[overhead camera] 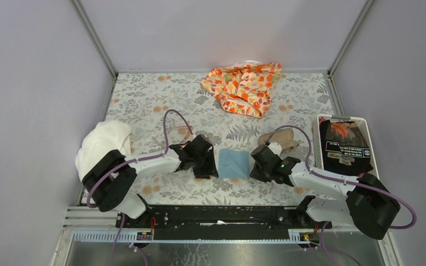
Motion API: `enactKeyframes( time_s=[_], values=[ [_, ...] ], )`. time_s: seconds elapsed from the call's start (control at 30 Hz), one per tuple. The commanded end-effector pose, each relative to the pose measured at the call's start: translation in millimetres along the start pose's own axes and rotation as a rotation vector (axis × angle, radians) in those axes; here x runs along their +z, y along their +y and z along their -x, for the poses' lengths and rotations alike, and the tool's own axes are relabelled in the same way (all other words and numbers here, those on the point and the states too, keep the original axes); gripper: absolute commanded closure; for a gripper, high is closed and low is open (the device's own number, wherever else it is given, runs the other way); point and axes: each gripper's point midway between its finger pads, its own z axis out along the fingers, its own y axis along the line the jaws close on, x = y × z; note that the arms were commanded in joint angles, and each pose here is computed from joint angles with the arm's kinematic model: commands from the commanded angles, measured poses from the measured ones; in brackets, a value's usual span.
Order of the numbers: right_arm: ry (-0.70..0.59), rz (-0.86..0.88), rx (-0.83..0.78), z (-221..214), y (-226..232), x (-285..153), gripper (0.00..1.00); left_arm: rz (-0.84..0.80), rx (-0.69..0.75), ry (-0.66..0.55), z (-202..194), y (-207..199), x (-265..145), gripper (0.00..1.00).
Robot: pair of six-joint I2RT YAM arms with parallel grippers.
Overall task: Organize the sunglasses
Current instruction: Fold the glasses cleaning cloth at the center of the board.
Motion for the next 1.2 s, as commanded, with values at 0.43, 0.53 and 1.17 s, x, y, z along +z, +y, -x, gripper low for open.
enactKeyframes(
  time_s=[0.43,0.53,1.17],
  values=[
    [-0.091,-0.023,0.047,13.9,-10.1,-15.4,0.71,0.009,-0.072,-0.017,5.5,-8.7,31.2,0.77],
    [-0.087,-0.021,0.039,14.0,-9.3,-16.7,0.71,0.029,-0.080,-0.026,5.3,-2.7,32.1,0.85],
    [0.073,0.046,0.028,-17.8,7.0,5.2,0.67,0.032,-0.065,-0.033,-7.9,7.5,12.1,1.00]
  ],
)
